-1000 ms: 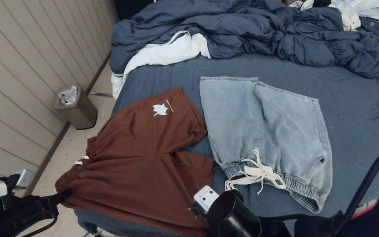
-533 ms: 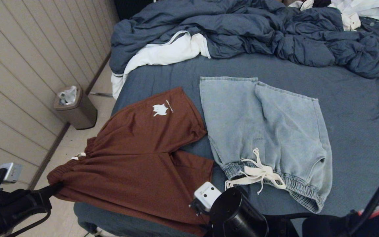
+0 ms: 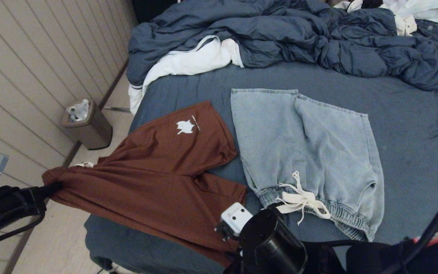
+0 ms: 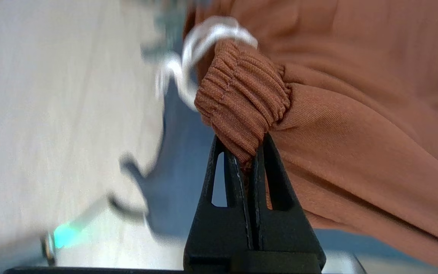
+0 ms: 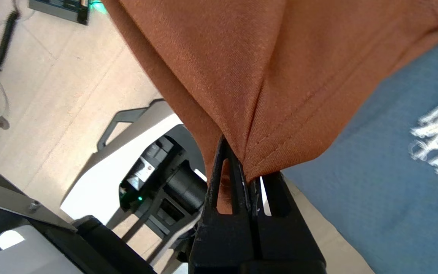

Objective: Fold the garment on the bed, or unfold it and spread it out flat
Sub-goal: Fold the brown shorts

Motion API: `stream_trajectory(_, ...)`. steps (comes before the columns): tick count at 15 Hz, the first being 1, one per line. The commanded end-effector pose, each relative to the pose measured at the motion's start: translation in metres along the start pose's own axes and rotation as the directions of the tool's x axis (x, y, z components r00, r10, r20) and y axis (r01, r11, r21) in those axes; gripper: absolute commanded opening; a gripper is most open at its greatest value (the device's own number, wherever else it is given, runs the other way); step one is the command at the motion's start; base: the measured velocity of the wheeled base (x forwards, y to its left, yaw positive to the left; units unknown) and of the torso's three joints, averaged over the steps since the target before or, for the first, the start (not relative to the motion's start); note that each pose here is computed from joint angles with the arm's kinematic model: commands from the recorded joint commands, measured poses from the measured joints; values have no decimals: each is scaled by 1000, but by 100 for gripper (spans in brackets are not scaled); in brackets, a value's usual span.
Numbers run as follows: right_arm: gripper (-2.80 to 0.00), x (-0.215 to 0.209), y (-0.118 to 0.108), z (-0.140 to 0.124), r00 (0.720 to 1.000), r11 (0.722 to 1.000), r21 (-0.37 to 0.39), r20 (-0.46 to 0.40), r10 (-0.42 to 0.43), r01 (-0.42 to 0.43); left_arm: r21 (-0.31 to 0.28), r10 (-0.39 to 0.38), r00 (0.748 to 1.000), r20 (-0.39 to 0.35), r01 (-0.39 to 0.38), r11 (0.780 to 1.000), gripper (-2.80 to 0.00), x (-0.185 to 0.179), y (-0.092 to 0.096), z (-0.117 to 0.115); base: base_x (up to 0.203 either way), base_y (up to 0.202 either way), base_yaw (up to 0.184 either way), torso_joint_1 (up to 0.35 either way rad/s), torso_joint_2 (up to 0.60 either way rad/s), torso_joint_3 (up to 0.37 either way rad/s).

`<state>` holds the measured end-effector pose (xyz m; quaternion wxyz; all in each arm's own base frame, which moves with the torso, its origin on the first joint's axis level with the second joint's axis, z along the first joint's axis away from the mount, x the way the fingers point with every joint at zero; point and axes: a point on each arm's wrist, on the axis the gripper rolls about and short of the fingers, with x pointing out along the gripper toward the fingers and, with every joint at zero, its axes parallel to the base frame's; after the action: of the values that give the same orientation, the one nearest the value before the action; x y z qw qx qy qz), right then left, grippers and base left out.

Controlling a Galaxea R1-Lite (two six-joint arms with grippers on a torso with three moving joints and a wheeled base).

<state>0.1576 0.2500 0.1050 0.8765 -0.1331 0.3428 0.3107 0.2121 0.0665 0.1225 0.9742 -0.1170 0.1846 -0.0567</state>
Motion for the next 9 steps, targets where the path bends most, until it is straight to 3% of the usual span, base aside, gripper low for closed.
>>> stream_trajectory(1, -280, -4, -1, 7, 1000, 1000, 10, 29, 1, -2, 3, -15, 1000, -22, 15, 1000, -280, -12, -10, 3, 0, 0, 0, 0, 0, 0)
stream_trajectory(5, -280, -37, -7, 22, 997, 1000, 21, 72, 12, -13, 52, -22, 1000, -18, 22, 998, -280, -24, -16, 2, 0, 0, 0, 0, 0, 0)
stream_trajectory(9, -280, -59, -13, 13, 998, 1000, 21, 67, 19, -20, 69, -77, 991, -114, 85, 994, -280, -46, -26, -30, 0, 0, 0, 0, 0, 0)
